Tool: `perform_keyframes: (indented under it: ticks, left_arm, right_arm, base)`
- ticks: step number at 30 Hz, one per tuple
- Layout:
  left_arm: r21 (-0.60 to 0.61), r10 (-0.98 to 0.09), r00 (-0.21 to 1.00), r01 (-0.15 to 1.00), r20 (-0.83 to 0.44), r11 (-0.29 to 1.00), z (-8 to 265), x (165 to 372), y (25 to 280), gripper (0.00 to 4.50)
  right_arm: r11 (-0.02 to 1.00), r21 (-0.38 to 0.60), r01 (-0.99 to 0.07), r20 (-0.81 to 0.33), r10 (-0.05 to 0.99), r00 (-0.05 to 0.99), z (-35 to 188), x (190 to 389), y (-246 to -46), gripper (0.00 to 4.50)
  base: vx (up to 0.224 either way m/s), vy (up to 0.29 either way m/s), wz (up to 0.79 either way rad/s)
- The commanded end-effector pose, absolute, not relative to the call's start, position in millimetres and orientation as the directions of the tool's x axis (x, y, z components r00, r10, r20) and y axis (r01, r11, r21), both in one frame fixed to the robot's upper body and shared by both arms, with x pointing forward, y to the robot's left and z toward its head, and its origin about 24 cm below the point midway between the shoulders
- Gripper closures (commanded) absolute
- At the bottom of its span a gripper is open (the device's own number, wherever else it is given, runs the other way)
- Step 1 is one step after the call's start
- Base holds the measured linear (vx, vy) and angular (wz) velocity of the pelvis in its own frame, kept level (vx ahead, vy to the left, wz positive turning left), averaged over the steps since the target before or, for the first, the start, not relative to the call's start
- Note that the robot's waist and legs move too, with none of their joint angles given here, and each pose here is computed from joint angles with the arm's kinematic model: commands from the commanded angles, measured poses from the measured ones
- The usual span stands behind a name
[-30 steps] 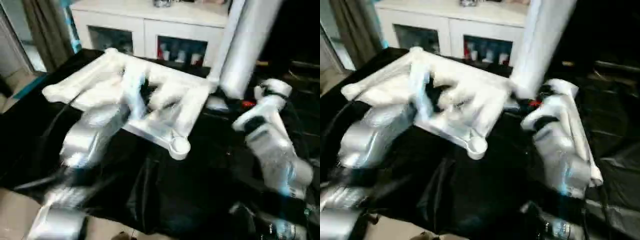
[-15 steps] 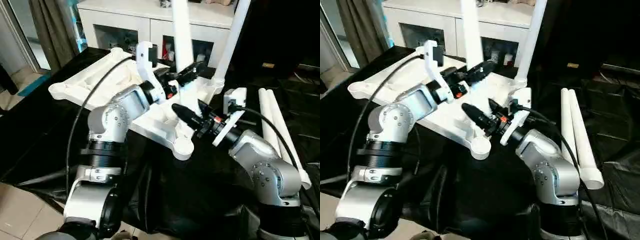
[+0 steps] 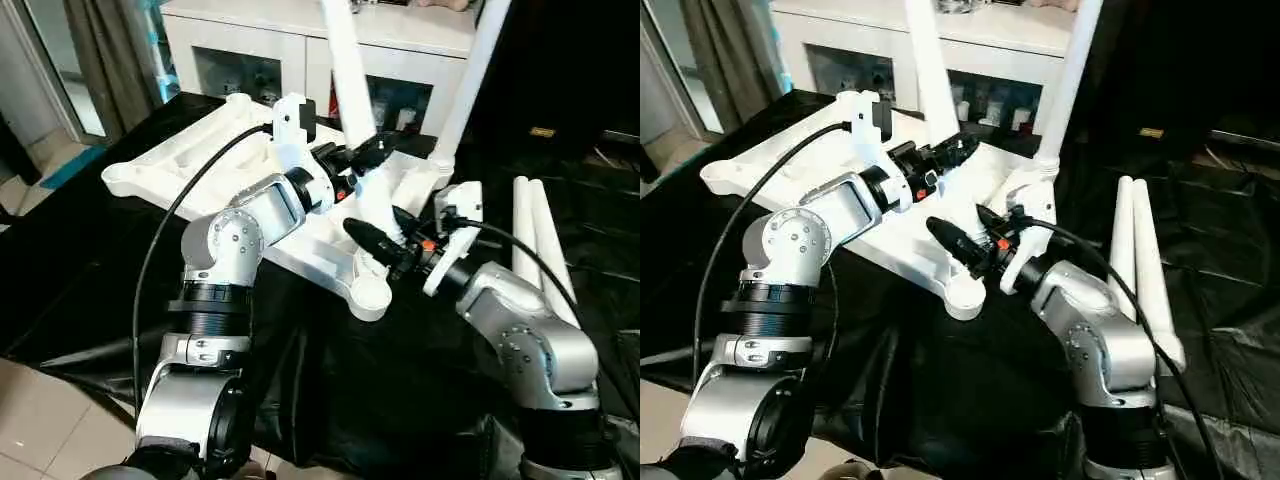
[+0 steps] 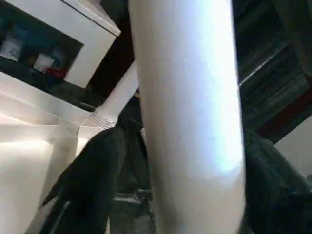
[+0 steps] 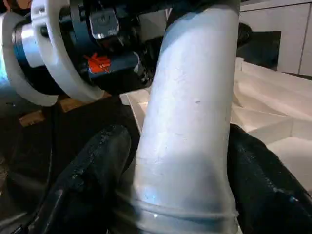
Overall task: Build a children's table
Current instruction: Pick table leg
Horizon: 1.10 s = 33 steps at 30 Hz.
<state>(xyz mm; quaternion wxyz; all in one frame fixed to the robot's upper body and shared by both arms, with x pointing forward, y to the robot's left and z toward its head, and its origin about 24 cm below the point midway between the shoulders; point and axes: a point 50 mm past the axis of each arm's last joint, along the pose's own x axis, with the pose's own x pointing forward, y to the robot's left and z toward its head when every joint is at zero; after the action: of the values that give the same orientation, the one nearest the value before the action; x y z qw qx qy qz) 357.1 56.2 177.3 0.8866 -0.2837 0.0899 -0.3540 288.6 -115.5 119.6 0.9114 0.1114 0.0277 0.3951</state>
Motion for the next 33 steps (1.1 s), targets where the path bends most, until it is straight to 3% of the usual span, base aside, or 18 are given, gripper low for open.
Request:
perform_keyframes:
  ticks: [1,3,6,8,11,13,18,23,31,33]
  left_arm:
    - [-0.561,-0.638,0.770,0.541,0.031,0.626,179,359,65,1.21]
    - [-0.564,-0.637,0.770,0.546,0.046,0.619,181,358,65,1.53]
    - [-0.566,-0.657,0.751,0.570,0.064,0.596,184,354,63,1.62]
    - [-0.558,-0.679,0.730,0.595,0.074,0.579,185,352,61,1.91]
    - [-0.510,-0.738,0.666,0.675,0.110,0.533,189,348,58,2.02]
    - [-0.501,-0.758,0.642,0.696,0.114,0.514,189,347,58,2.32]
    - [-0.486,-0.815,0.566,0.751,0.126,0.446,192,342,57,2.54]
    - [-0.488,-0.872,0.434,0.825,0.225,0.284,207,334,56,2.65]
    - [-0.463,-0.886,0.391,0.852,0.251,0.245,211,332,52,2.66]
    - [-0.457,-0.888,0.374,0.861,0.267,0.225,213,330,53,2.66]
  right_arm:
    - [0.669,0.166,-0.724,0.095,0.720,0.687,134,291.3,-118.1,1.82]
    - [0.676,0.154,-0.720,0.094,0.716,0.692,134,292.2,-117.9,1.82]
    - [0.674,0.185,-0.715,0.104,0.710,0.696,135,294.0,-117.7,1.82]
    - [0.654,0.234,-0.719,0.119,0.715,0.689,135,295.2,-119.2,1.26]
    - [0.610,0.285,-0.739,0.135,0.738,0.661,140,298.0,-125.9,1.04]
    - [0.601,0.303,-0.740,0.131,0.743,0.656,141,299.8,-129.4,0.84]
    - [0.527,0.375,-0.763,0.115,0.790,0.602,142,299.9,-136.5,0.82]
    - [0.440,0.432,-0.787,0.029,0.865,0.500,137,292.0,-146.9,0.82]
    - [0.378,0.473,-0.796,-0.015,0.907,0.422,133,283.5,-143.6,0.82]
    - [0.355,0.489,-0.797,-0.016,0.917,0.398,134,282.6,-143.2,1.17]
  base:
    - [0.000,0.000,0.00]
    - [0.000,0.000,0.00]
    - [0.000,0.000,0.00]
    - [0.000,0.000,0.00]
    - [0.000,0.000,0.00]
    - [0.000,0.000,0.00]
    - [0.000,0.000,0.00]
    - [0.000,0.000,0.00]
    - [0.000,0.000,0.00]
    - [0.000,0.000,0.00]
